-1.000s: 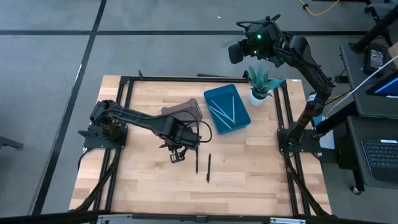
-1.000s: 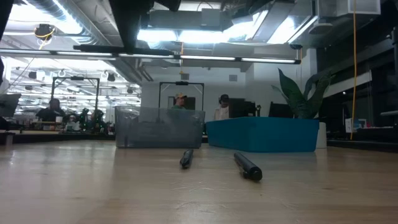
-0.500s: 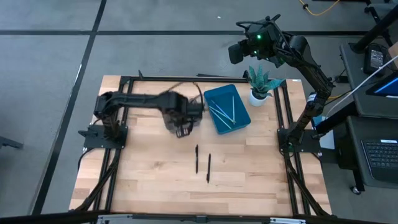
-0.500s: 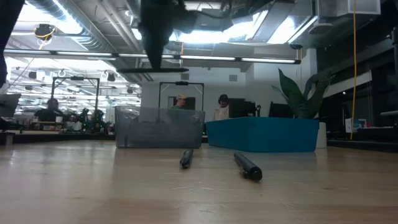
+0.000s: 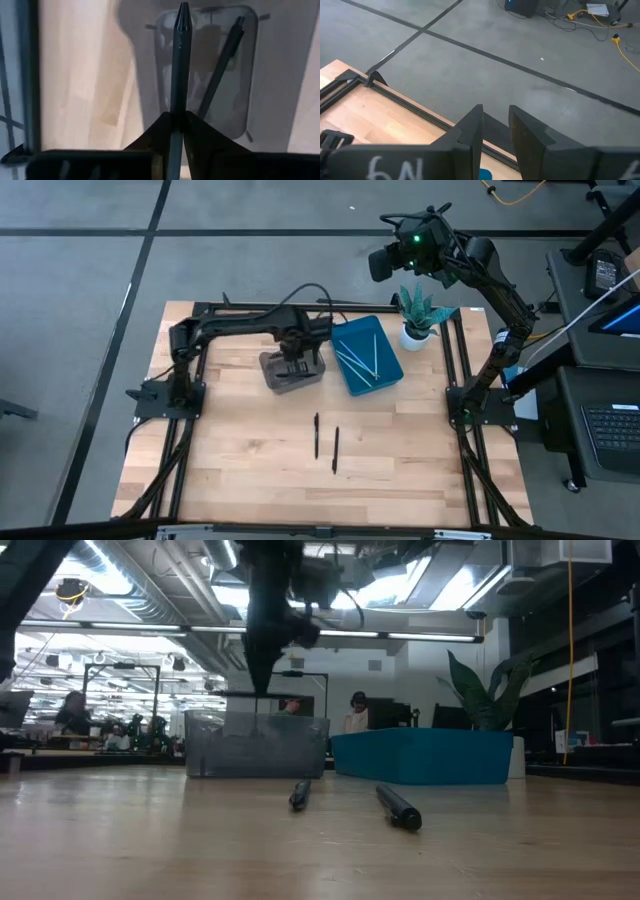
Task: Sort pens & pencils
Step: Put the left black pen into the black bin
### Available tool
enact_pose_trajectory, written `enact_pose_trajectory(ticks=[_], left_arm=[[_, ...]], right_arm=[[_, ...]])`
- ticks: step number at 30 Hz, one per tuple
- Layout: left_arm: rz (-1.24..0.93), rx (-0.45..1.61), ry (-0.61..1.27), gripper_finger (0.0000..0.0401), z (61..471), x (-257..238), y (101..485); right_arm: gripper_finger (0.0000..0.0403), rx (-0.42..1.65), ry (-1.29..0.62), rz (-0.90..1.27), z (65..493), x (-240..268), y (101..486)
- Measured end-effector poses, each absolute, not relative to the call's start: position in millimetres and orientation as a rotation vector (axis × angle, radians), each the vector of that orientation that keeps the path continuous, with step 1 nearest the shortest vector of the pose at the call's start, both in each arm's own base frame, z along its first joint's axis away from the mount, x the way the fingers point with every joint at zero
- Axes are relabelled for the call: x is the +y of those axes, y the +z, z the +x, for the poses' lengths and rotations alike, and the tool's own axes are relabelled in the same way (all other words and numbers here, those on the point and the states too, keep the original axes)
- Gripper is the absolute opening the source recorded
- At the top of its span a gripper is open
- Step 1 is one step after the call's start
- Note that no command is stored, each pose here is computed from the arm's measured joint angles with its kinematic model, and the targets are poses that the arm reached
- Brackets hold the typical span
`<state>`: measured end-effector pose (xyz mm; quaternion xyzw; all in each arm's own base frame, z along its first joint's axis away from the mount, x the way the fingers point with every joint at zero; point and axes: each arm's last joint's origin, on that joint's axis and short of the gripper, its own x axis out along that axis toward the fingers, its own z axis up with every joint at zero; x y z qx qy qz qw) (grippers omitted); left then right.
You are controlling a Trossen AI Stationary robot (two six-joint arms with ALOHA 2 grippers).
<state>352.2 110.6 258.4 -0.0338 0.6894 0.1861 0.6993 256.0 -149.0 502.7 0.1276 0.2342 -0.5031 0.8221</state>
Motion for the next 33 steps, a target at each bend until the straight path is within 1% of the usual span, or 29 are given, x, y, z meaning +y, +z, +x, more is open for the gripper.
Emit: enact_pose_trajectory(ticks=[7, 16, 19, 22, 27, 30, 33], left_arm=[[-0.070, 1.581, 0.340, 0.0027, 370, 107, 227], [-0.110, 1.499, 0.340, 0.0039, 378, 109, 226], [-0.112, 1.499, 0.342, 0.0033, 377, 109, 222], [-0.135, 1.542, 0.358, 0.0030, 371, 109, 211], [-0.174, 1.628, 0.373, 0.0042, 358, 111, 191], [-0.217, 1.624, 0.356, 0.0046, 356, 111, 183], [-0.226, 1.613, 0.352, 0.0042, 356, 111, 178]], right_arm=[[0.0094, 0.511, -1.065, 0.249, 256, -149, 503], [0.0094, 0.526, -1.069, 0.216, 255, -149, 503], [0.0094, 0.534, -1.070, 0.200, 255, -149, 503], [0.0094, 0.535, -1.069, 0.198, 255, -149, 503], [0.0094, 0.537, -1.068, 0.195, 255, -149, 503], [0.0094, 0.536, -1.080, 0.189, 255, -149, 503], [0.0094, 0.539, -1.093, 0.179, 254, -150, 503]])
